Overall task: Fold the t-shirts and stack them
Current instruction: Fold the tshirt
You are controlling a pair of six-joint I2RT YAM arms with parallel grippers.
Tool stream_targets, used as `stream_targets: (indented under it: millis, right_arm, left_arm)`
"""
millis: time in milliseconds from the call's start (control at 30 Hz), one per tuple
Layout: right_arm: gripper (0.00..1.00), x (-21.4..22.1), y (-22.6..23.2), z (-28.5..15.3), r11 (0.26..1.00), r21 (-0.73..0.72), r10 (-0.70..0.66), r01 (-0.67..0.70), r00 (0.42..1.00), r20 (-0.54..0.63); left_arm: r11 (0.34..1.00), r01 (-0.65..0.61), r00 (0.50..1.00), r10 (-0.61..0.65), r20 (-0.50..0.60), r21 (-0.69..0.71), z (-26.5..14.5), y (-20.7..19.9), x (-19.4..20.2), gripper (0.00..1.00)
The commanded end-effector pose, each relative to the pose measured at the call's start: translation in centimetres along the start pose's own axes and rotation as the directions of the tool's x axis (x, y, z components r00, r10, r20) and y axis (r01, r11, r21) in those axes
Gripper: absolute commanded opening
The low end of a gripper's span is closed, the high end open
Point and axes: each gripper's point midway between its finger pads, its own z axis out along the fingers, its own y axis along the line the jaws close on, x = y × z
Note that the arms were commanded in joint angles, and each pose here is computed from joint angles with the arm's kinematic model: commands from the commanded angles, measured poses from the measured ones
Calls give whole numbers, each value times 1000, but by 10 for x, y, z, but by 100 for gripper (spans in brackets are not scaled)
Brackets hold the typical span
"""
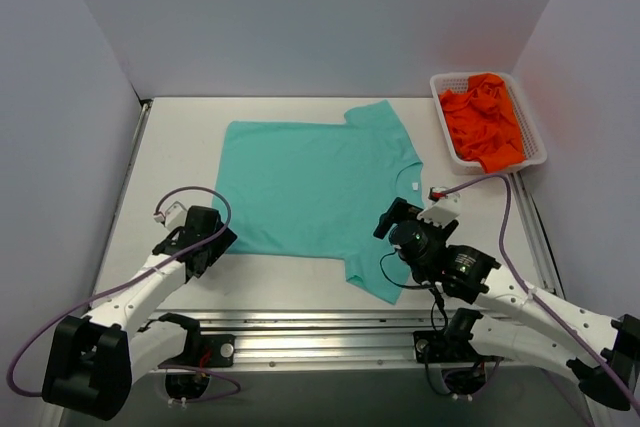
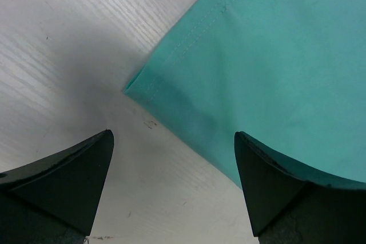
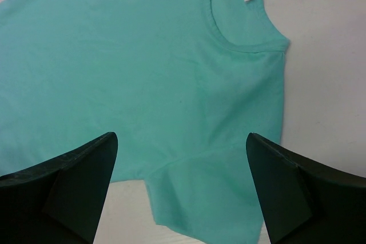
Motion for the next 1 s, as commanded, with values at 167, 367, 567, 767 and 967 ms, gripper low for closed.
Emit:
stream_targets:
  millis: [167, 367, 567, 767, 967]
  right_arm:
    - [91, 22, -9, 20, 998, -44, -40, 34, 991, -128]
    - [91, 28, -15, 21, 999, -32, -44, 40, 987, -156]
    - [90, 38, -26, 22, 999, -1, -48, 49, 981, -188]
    - [88, 57, -29, 25, 999, 15, -38, 44, 964, -264]
    - [86, 85, -42, 22, 997, 60, -26, 51, 934, -357]
  left_arm:
    - [997, 55, 998, -57, 32, 51, 7, -14, -12, 99]
    - [997, 67, 997, -68, 24, 37, 15, -11, -11, 75]
    - [997, 71, 997, -72, 22, 26, 20, -10, -9, 57]
    - [997, 77, 996, -78, 33, 13, 21, -10, -12, 36]
    - [997, 67, 996, -69, 57, 32, 23, -15, -18, 2]
